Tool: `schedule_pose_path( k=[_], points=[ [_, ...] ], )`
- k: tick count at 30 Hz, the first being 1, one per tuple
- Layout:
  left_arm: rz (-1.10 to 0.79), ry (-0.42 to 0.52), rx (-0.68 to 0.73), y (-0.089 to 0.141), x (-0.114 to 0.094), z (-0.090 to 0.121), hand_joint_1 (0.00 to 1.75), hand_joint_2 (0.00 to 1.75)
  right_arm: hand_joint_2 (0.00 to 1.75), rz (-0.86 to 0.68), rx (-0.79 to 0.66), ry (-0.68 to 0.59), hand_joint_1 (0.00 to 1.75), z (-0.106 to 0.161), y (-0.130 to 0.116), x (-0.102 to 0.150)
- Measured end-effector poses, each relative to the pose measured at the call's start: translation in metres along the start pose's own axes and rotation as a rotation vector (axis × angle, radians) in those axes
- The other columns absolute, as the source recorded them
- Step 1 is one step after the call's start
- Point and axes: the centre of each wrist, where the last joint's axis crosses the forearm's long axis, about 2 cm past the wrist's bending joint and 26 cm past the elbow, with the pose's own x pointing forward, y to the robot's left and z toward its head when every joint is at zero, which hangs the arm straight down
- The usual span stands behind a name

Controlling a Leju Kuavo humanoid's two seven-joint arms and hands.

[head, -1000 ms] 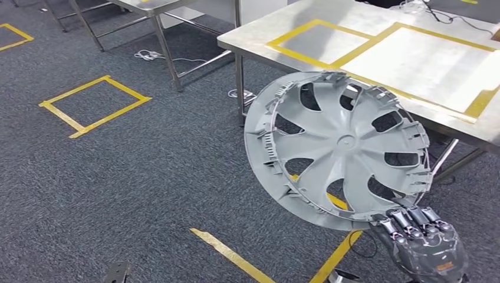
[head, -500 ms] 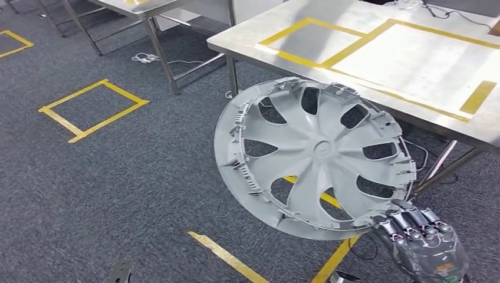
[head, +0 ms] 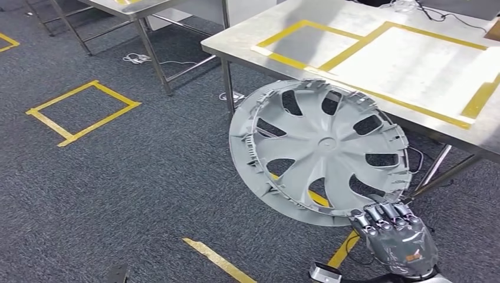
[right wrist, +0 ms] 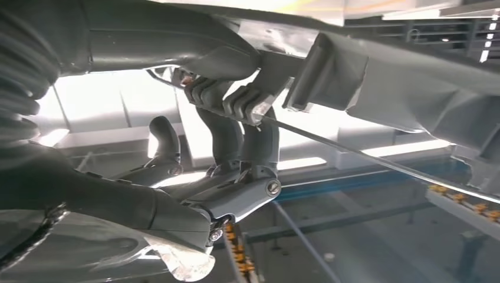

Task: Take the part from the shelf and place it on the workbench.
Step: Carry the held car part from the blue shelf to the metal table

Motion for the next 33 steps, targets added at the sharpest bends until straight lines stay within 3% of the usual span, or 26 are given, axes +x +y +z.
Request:
schedule_pose_path(
  k=[18,33],
  points=[
    [0.035,-0.042,-0.025,-0.007,0.007,-0.001,0.0,1.75,1.75,-0.021,0.0,-0.027,1.75,-0.02,0.01,-0.01],
    [-0.02,-0.057,-0.029,-0.008,0.003,0.001,0.0,1.75,1.75,-0.028,0.082,0.004,1.75,0.028,-0.007,-0.006]
  ],
)
